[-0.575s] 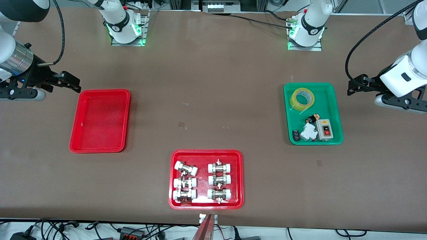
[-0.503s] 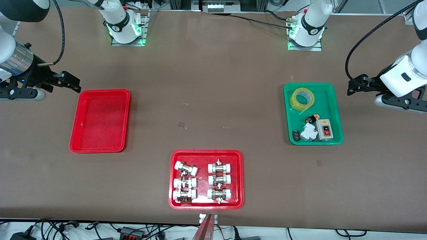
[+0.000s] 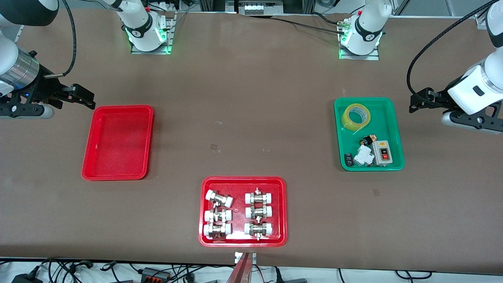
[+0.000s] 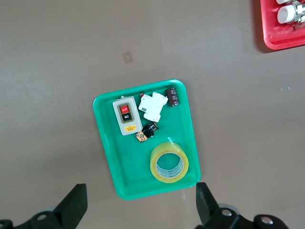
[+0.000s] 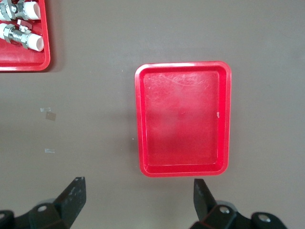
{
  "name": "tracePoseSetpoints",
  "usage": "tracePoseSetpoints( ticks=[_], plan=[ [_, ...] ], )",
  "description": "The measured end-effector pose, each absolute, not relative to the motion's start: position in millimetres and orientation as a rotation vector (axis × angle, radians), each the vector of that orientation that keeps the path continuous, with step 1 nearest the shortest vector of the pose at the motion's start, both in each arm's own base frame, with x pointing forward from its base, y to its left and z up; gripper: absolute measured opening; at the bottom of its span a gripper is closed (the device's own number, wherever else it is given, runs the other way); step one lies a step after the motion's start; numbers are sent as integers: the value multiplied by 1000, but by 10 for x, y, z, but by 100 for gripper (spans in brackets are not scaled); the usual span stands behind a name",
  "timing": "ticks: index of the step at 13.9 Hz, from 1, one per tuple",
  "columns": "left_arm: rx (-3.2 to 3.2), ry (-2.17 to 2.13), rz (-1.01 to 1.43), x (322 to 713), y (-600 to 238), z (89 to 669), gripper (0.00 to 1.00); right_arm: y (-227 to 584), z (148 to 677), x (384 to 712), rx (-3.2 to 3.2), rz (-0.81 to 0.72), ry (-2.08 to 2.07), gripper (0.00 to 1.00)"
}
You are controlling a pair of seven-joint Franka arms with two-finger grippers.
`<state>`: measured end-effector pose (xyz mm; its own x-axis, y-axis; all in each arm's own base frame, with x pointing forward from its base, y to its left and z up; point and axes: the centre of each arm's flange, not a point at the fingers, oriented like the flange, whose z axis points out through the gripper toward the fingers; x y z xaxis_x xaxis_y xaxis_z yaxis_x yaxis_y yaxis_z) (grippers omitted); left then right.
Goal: Left arm passes tape to right arm into tray
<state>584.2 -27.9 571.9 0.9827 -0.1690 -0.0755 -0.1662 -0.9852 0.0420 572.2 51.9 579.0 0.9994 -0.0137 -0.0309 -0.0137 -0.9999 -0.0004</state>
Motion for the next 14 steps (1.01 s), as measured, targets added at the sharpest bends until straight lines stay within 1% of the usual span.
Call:
tracePoseSetpoints(
  ticks=[3,6,8,12,14],
  plan=[
    [3086,-268,-189,5845,-310,5440,100,519,5791,5722,-3141,48,22,100],
    [3080,-258,-244,5865,-288,4845,100,519,5792,5722,-3141,48,22,100],
    [3072,-252,-314,5771,-275,4444,100,519,5793,5722,-3141,48,22,100],
    [3077,-250,-297,5575,-285,3717,100,519,5794,5723,-3141,47,22,100],
    [3079,-254,-289,5366,-306,3252,100,519,5795,5723,-3141,47,22,100]
  ],
)
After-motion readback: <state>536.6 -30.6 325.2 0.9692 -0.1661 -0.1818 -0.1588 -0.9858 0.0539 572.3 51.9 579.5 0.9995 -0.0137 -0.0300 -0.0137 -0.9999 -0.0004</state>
